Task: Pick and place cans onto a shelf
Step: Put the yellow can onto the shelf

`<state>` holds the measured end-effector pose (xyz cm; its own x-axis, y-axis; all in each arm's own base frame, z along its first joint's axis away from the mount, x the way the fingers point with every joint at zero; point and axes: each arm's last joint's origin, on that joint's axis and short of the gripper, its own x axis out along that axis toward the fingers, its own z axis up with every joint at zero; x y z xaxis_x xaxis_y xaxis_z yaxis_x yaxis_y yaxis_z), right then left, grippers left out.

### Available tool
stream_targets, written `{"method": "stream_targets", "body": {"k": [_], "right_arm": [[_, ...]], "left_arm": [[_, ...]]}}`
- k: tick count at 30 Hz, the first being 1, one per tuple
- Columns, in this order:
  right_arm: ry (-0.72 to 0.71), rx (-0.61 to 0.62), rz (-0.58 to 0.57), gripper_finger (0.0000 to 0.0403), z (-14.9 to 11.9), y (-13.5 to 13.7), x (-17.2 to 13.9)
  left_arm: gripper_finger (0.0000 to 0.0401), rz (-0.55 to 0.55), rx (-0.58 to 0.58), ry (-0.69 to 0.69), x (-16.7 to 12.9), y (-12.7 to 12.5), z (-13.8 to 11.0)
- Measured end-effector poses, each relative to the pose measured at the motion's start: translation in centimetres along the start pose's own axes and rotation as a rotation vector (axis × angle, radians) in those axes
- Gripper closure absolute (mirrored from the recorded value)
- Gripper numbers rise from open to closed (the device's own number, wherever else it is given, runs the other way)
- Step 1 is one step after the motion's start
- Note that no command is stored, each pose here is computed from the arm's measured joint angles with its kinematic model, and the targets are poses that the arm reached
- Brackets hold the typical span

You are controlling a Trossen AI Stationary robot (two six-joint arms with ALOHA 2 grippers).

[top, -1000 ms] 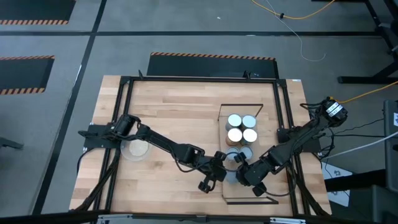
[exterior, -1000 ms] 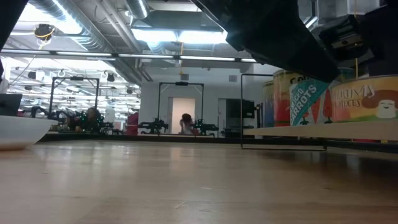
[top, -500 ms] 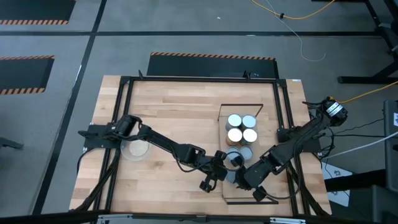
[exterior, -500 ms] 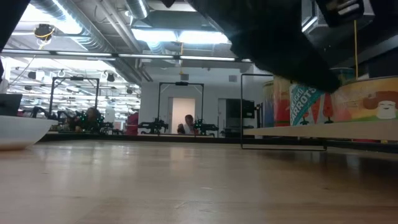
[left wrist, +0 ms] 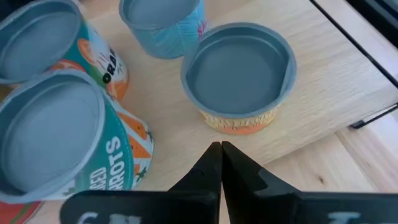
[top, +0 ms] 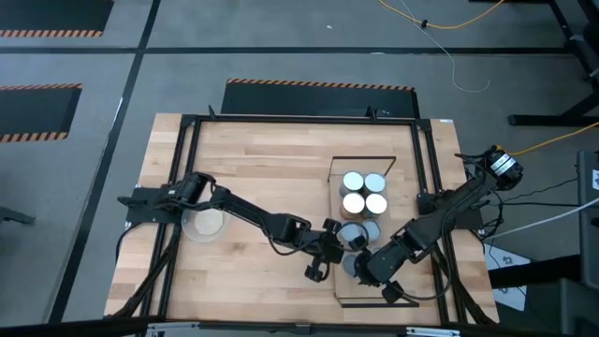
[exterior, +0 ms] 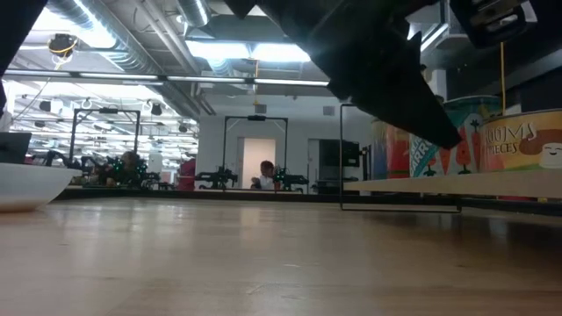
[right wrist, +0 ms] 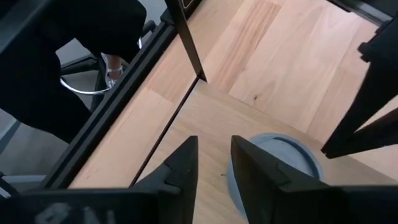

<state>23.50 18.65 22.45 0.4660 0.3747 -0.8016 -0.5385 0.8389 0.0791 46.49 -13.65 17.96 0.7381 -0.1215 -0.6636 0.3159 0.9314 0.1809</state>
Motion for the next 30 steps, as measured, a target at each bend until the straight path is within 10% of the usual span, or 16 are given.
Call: {"method": "stream_targets", "body": {"k": [30], "right_arm": [[0.175,0.003,0.016,0.0302,-1.6,-0.1,2.2]], "left_arm": [[0.0400,-0.057,-0.001,-0.075,-0.1,-0.4,0.7]]}}
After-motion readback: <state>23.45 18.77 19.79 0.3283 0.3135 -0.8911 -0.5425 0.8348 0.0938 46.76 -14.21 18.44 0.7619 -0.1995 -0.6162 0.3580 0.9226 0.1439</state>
